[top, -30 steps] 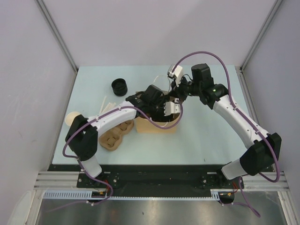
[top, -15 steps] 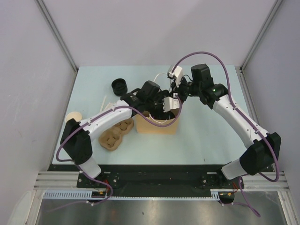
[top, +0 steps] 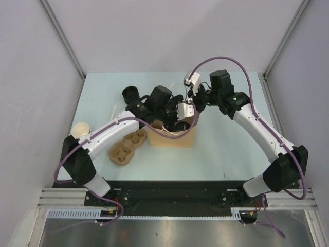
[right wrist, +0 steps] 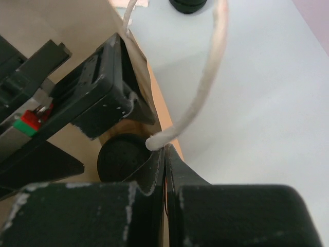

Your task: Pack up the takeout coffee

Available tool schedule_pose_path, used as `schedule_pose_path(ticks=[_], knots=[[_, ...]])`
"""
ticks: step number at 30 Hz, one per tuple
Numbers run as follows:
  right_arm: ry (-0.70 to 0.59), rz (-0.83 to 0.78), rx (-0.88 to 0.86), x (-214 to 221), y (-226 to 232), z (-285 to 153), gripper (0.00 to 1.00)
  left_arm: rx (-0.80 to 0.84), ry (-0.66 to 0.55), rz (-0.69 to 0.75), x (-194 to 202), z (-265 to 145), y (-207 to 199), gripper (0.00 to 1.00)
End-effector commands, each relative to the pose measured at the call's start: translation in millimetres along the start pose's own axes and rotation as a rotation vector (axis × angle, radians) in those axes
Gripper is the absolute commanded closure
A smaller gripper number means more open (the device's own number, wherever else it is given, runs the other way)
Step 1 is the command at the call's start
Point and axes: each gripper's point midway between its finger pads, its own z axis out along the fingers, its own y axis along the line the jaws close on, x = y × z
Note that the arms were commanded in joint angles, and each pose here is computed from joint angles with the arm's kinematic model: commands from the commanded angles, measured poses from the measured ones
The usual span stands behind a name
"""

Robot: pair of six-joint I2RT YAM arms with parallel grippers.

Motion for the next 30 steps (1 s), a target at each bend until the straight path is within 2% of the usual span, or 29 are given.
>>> schedule_pose_path(ticks=[1, 9, 17, 23, 30], knots=[[0.025, -0.005, -0.005, 2.5, 0.9, -3.4, 1.00, -0.084, -0.143, -0.030, -55.0, -50.3, 23.3, 0.00], [0.027, -0.025, 0.001, 3.4, -1.9, -5.5, 1.00, -0.113, -0.178, -0.083, -76.1, -80.7, 38.6, 0.01], [0.027, -0.026, 0.000, 3.7, -2.3, -7.2, 1.00, -0.106, -0.171, -0.102, -66.6, -80.3, 37.1, 0.11], [0.019, -0.022, 0.001, 1.2, -2.2, -6.8, 1.00, -0.064, -0.148, -0.058, -49.7, -68.5, 24.6, 0.22], [0.022, -0.005, 0.006, 0.3, -3.9, -6.5, 1.00, 0.013, -0.135, -0.023, -43.7, -65.8, 9.5, 0.43]])
